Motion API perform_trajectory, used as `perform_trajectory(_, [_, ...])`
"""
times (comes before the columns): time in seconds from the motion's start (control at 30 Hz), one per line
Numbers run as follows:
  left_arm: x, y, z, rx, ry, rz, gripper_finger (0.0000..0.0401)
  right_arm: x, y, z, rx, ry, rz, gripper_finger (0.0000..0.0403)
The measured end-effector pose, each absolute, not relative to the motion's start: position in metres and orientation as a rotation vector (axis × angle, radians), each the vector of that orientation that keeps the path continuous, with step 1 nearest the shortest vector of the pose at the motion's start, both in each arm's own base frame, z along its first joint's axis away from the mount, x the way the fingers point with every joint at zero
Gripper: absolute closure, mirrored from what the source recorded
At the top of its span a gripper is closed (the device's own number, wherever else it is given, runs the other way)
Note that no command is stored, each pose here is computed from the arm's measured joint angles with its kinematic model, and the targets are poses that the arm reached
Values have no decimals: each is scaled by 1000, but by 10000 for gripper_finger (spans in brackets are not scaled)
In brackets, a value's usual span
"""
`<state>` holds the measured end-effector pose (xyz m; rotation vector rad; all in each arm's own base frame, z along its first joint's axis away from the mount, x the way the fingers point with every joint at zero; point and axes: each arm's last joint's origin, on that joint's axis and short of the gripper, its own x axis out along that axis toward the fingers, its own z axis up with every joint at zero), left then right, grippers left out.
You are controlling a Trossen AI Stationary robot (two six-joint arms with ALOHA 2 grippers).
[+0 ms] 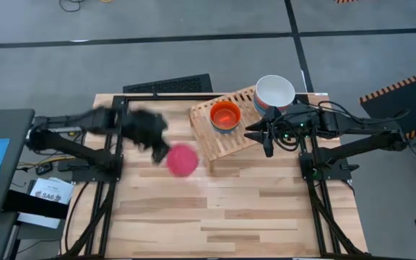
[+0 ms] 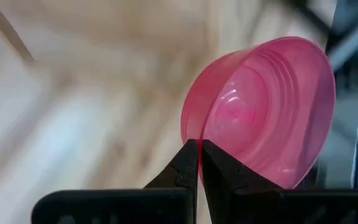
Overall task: Place and stack bowls onto a shelf
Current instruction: Stack the small red bowl on top of the small orange bowl on the shelf
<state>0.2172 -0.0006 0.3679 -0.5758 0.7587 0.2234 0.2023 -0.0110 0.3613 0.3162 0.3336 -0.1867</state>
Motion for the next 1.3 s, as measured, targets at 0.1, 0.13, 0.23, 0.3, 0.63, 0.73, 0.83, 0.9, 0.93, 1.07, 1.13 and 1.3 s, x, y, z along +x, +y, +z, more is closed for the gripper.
perform_trajectory(0.1, [232,34,402,-540,648,292,401,202,-11,361,317,334,-187,241])
perform_trajectory(0.13, [238,44,411,-515,625,303,401,202,-11,361,318,334,-187,241])
perform_trajectory(0.23, [258,73,433,-457,569,336,401,202,-11,361,317,333,-186,241])
perform_trajectory(0.3, [273,89,443,-417,546,352,401,202,-11,361,318,332,-186,241])
perform_trajectory(0.63, [342,140,434,-366,576,345,401,202,-11,361,318,331,-186,241])
perform_trajectory(0.73, [352,148,420,-377,611,356,401,202,-11,361,319,333,-187,241])
perform_trajectory(0.83, [359,156,409,-387,636,368,401,202,-11,361,319,332,-187,241])
perform_trajectory(0.9, [365,159,402,-388,652,361,401,202,-11,361,319,333,-186,241])
perform_trajectory(0.93, [367,160,399,-385,662,348,401,202,-11,361,319,333,-186,241])
perform_trajectory(1.07, [371,161,394,-359,677,311,401,202,-11,361,319,333,-186,241])
perform_trajectory(1.13, [372,161,396,-324,661,316,401,202,-11,361,319,333,-186,241])
perform_trajectory(1.3, [370,161,404,-323,618,300,372,202,-11,361,319,333,-186,241])
